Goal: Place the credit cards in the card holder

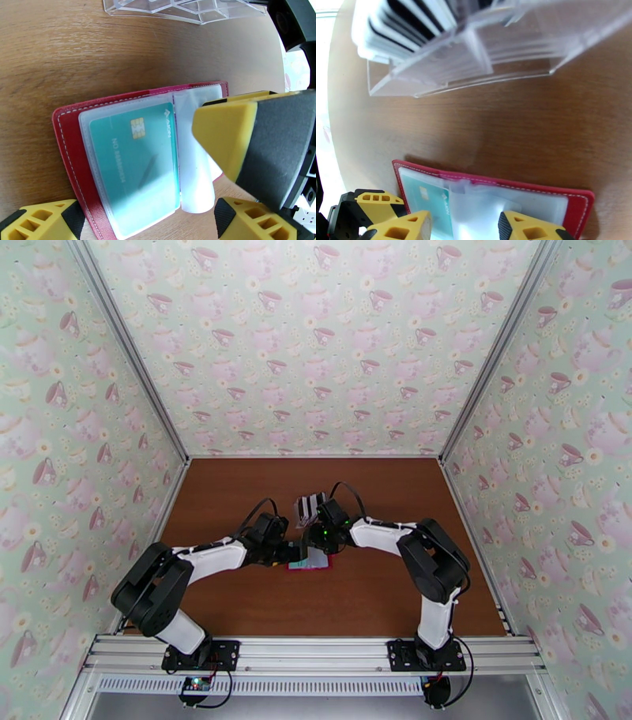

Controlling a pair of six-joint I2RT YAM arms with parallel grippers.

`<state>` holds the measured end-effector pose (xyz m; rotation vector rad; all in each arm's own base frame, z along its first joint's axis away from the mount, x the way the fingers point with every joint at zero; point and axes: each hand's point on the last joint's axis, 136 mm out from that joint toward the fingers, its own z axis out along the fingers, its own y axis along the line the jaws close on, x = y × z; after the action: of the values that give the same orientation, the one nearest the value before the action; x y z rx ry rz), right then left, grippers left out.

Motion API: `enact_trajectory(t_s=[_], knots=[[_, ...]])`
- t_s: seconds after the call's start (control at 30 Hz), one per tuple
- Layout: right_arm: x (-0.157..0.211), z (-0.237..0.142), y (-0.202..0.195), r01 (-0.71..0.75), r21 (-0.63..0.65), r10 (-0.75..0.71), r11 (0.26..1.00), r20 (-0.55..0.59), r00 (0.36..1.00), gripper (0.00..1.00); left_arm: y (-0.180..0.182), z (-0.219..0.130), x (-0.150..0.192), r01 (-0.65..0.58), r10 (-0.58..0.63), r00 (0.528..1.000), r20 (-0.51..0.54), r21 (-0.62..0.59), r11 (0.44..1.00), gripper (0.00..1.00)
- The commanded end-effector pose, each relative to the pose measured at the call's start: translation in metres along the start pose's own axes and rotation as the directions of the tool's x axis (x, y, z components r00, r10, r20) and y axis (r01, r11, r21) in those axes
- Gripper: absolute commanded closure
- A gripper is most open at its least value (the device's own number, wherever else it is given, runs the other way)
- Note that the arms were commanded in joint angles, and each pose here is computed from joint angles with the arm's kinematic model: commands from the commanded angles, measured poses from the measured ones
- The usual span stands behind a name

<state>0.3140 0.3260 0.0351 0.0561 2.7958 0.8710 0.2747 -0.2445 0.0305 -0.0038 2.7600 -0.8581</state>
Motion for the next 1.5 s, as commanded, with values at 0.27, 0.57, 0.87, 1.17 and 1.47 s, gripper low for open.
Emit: enact_trajectory(t_s=[0.27,0.57,0.87,1.17,1.47], knots=[[0.015,0.007,0.023,-0.098,-0.176,0.089,0.979,-0.054,0.995,0.5,0.028,0.034,0.02,0.001,-0.005,0.999,-0.054,-0.077,0.997,0.04],[0.021,0.011,0.024,-0.129,-0.208,0.116,0.97,-0.073,0.991,0.5,0.033,0.043,0.024,0.005,-0.012,0.997,-0.078,-0.095,0.995,0.04],[0.022,0.01,0.024,-0.14,-0.218,0.127,0.966,-0.072,0.989,0.49,0.05,0.059,0.039,0.009,-0.025,0.994,-0.11,-0.146,0.989,0.11],[0.023,0.004,0.026,-0.141,-0.232,0.129,0.962,-0.069,0.989,0.49,0.063,0.071,0.052,0.003,-0.031,0.99,-0.14,-0.192,0.981,0.13],[0.022,-0.002,0.028,-0.149,-0.254,0.137,0.956,-0.061,0.989,0.49,0.082,0.082,0.065,-0.004,-0.047,0.982,-0.185,-0.265,0.964,0.15]])
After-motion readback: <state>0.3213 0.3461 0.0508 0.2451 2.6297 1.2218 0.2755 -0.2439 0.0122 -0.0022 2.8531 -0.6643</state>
